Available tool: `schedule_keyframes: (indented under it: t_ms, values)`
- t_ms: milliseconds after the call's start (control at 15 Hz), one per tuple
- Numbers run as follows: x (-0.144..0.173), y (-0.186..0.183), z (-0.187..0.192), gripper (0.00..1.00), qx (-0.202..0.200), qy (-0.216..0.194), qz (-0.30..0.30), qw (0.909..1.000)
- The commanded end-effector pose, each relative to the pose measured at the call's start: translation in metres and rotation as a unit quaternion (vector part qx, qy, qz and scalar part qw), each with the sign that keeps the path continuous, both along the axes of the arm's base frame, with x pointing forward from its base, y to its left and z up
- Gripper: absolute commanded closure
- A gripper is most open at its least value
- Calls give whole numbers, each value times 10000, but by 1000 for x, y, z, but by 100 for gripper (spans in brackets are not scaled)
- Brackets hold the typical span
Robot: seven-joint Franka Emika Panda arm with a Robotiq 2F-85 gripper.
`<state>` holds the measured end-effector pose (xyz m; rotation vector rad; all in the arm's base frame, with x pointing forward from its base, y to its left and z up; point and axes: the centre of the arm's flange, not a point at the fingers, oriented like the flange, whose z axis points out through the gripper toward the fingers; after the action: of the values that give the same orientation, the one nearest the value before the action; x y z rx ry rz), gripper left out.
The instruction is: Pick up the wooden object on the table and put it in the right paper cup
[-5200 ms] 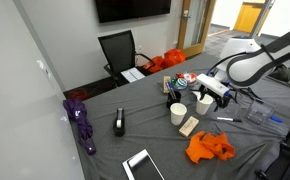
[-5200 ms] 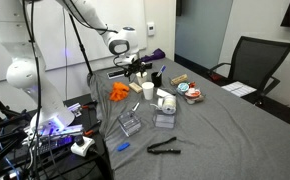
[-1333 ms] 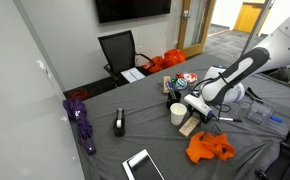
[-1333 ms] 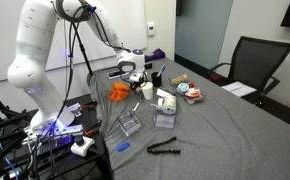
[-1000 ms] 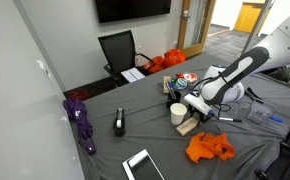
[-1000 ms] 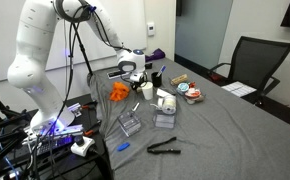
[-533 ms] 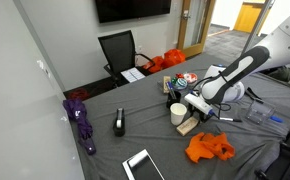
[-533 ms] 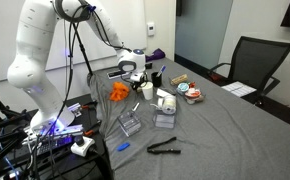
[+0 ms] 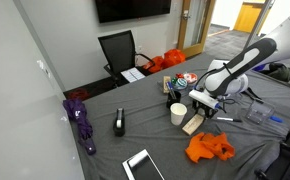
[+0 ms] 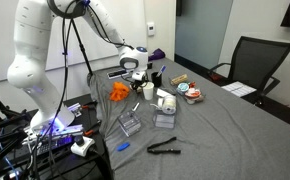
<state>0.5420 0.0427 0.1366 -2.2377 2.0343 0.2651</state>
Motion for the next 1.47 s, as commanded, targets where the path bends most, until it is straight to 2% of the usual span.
schedule_keyframes:
  t_ms: [0,333,933,1400]
  values:
    - [-9,-12,18,68,-20,157,285,9995]
    - [-12,-13,24,68,-75,127,473,9988]
    - [-20,20,58,68,-181,-111,681,9975]
    - [-29,17,74,68,-229,-266,829,9959]
